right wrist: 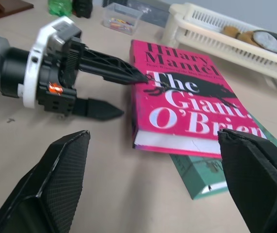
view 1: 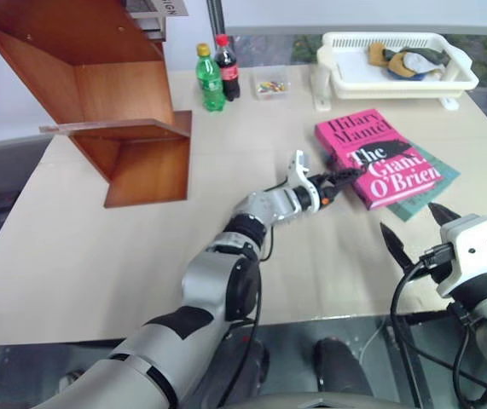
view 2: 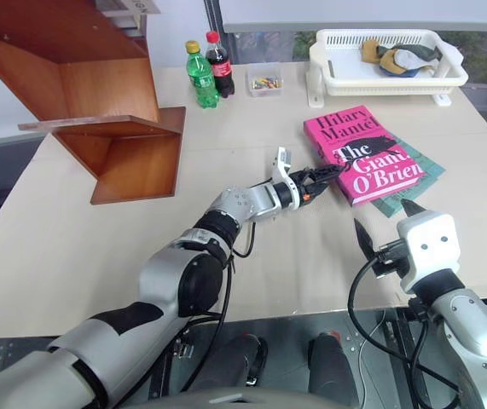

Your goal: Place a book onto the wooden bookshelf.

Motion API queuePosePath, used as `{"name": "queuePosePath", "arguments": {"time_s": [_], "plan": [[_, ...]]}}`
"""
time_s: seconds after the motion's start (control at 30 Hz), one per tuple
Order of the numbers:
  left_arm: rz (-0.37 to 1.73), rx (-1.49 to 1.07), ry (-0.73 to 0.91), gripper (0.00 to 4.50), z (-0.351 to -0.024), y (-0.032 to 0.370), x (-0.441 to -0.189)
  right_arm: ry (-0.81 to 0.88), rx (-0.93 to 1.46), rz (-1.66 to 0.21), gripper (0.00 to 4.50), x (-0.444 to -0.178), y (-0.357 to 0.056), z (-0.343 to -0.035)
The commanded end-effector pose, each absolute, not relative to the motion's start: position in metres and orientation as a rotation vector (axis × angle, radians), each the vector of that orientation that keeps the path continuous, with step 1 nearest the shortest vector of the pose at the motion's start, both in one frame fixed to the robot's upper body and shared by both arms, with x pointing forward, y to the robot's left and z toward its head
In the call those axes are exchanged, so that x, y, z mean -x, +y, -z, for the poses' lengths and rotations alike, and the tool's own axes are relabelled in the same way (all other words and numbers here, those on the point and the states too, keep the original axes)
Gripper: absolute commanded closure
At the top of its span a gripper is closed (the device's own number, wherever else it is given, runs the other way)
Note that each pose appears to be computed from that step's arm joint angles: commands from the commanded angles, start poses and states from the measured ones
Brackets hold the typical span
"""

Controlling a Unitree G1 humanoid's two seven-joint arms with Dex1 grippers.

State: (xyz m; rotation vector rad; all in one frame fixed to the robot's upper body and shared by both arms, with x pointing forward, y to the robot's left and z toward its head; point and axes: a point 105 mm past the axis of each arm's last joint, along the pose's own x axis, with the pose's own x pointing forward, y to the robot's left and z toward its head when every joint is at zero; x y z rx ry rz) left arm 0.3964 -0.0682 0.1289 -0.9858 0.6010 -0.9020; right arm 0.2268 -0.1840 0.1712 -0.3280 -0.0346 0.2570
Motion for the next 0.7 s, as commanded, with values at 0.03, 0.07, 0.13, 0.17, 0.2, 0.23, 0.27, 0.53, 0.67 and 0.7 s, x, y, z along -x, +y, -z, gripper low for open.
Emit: {"name": "queuePosePath", "arguments": {"time_s": [0.03,0.07,0.13,0.17,0.2,0.23,0.27,0.53,0.67,0.7], "plan": [[1.025,0.997,0.599,1.99,-0.148,-0.11,-0.377,-0.08,0.347,-0.238,0.09,-0.223,-0.185,-0.182],[1.031,0.989,0.598,2.48,-0.148,-0.111,-0.376,-0.079,0.348,-0.237,0.09,-0.223,-0.185,-0.182],[1.036,0.984,0.596,2.48,-0.149,-0.113,-0.376,-0.074,0.348,-0.232,0.09,-0.224,-0.187,-0.181],[1.037,0.982,0.593,2.48,-0.15,-0.113,-0.376,-0.058,0.355,-0.221,0.09,-0.225,-0.19,-0.178],[1.038,0.979,0.591,2.48,-0.15,-0.112,-0.377,-0.036,0.362,-0.207,0.09,-0.227,-0.194,-0.174],[1.038,0.976,0.587,2.48,-0.151,-0.109,-0.378,0.003,0.364,-0.186,0.09,-0.229,-0.199,-0.166],[1.037,0.972,0.584,2.48,-0.151,-0.106,-0.379,0.034,0.368,-0.165,0.09,-0.231,-0.204,-0.16],[1.087,0.866,0.519,2.54,-0.154,-0.049,-0.385,0.11,0.24,0.044,1.38,-0.261,-0.235,-0.136],[1.108,0.722,0.439,2.54,-0.157,-0.013,-0.372,0.13,0.211,0.078,3.28,-0.273,-0.244,-0.13],[1.109,0.697,0.422,2.54,-0.158,-0.004,-0.368,0.14,0.204,0.083,3.75,-0.277,-0.247,-0.127]]}}
